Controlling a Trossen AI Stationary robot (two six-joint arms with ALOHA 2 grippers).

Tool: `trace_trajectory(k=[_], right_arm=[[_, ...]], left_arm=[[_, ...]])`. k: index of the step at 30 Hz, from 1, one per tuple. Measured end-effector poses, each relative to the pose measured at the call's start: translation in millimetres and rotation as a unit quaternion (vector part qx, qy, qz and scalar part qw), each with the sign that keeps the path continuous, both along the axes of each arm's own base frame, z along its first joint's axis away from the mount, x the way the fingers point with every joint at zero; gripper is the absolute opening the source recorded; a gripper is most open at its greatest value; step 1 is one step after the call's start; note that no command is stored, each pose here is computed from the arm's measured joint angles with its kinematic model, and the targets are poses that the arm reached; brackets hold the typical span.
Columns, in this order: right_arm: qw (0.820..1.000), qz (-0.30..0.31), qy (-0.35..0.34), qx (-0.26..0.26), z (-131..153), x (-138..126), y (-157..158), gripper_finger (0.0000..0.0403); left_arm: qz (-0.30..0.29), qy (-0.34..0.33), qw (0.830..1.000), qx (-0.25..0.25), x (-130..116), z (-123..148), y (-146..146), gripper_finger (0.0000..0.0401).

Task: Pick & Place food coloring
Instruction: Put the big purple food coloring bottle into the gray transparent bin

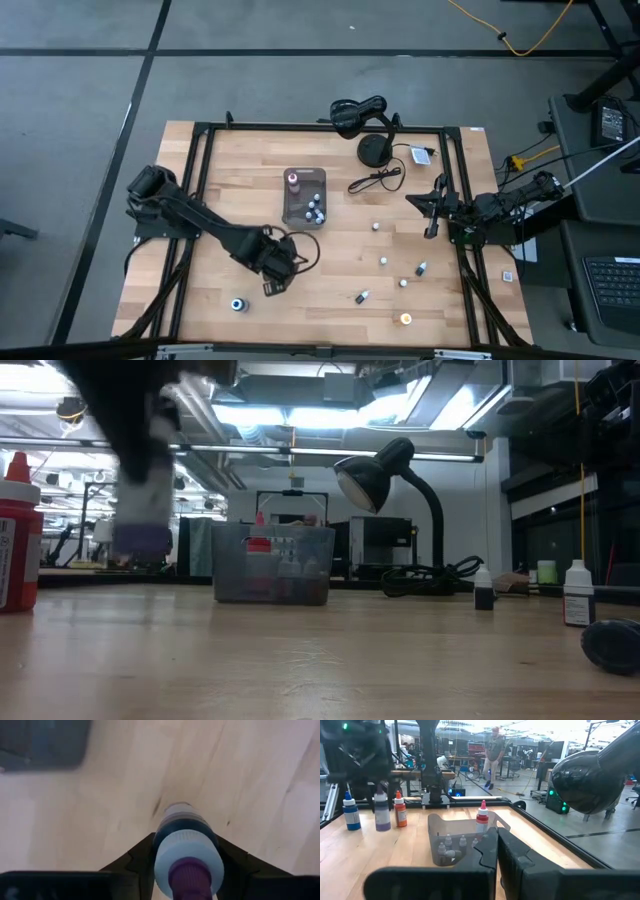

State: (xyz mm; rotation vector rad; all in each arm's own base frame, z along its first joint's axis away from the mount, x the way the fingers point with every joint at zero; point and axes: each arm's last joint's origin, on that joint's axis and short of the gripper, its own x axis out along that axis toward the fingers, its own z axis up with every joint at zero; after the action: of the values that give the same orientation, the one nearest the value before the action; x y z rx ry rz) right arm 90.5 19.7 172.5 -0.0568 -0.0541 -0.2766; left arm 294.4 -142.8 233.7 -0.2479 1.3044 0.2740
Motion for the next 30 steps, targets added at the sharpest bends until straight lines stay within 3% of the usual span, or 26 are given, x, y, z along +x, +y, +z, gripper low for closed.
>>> trace_trajectory(k=[8,18,22,30], right_arm=[[1.0,0.0,0.0,0.0,0.0,0.0,0.0,0.0015],[1.0,0.0,0.0,0.0,-0.1,0.0,0.0,0.0015],[1.0,0.0,0.0,0.0,0.1,0.0,0.0,0.0015],[1.0,0.0,0.0,0.0,0.0,0.0,0.0,0.0015]], left_arm=[[-0.01,-0.03,1.0,0.003,6.0,53.3,29.0,0.0141],[-0.024,-0.037,0.997,0.06,12.3,97.1,79.9,0.0141],[-0.003,-0.038,0.997,0.065,17.6,99.5,104.4,0.014],[0.029,-0.005,0.997,0.074,41.0,75.2,142.6,0.014]])
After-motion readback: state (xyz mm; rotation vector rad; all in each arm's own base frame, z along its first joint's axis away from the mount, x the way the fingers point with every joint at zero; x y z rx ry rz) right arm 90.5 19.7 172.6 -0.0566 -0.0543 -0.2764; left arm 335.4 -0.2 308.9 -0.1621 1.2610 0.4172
